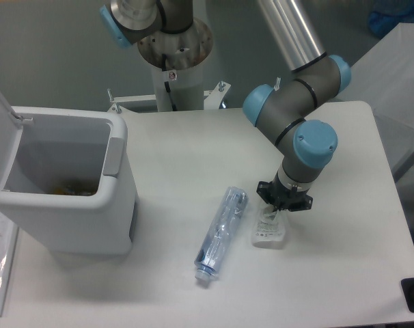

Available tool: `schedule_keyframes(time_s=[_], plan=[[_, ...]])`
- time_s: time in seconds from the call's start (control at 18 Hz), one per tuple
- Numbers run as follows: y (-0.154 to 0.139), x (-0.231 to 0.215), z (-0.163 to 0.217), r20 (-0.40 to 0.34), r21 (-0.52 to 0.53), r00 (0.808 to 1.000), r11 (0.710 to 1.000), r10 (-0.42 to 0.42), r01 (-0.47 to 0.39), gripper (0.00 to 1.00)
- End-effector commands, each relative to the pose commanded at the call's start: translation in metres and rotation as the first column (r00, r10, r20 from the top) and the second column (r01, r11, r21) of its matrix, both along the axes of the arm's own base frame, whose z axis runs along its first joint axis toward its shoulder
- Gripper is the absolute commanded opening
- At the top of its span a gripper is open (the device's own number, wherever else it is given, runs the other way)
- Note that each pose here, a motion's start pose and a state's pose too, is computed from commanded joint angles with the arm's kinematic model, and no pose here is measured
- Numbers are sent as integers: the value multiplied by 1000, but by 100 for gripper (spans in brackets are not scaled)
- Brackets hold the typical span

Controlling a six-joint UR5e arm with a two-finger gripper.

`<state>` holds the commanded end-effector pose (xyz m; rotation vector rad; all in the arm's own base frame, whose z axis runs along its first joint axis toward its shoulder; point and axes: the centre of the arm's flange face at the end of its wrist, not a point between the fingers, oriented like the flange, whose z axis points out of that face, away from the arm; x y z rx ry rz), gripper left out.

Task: Place the trash in the trash can
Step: 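Lower the gripper onto the crumpled wrapper and close on it, then lift the wrapper and carry it over the white trash bin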

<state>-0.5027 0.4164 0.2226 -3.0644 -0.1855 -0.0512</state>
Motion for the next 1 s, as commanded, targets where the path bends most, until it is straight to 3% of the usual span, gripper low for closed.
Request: schedule_keyframes(time_s=[0.28, 0.44, 0.56, 0.78, 0.89, 1.0], plan=[[8, -27, 41, -76, 47, 996, 998, 38, -35, 0], [16, -42, 79, -85, 159, 990, 982, 115, -101, 0], [22, -51, 101, -41, 274, 984, 949, 173, -155, 0], [31, -46, 148, 91, 465, 968, 850, 234, -249, 0], [31, -29, 190, 96, 525, 967, 813, 236, -250, 0], [35, -8, 218, 91, 560, 972, 795, 219, -232, 0]])
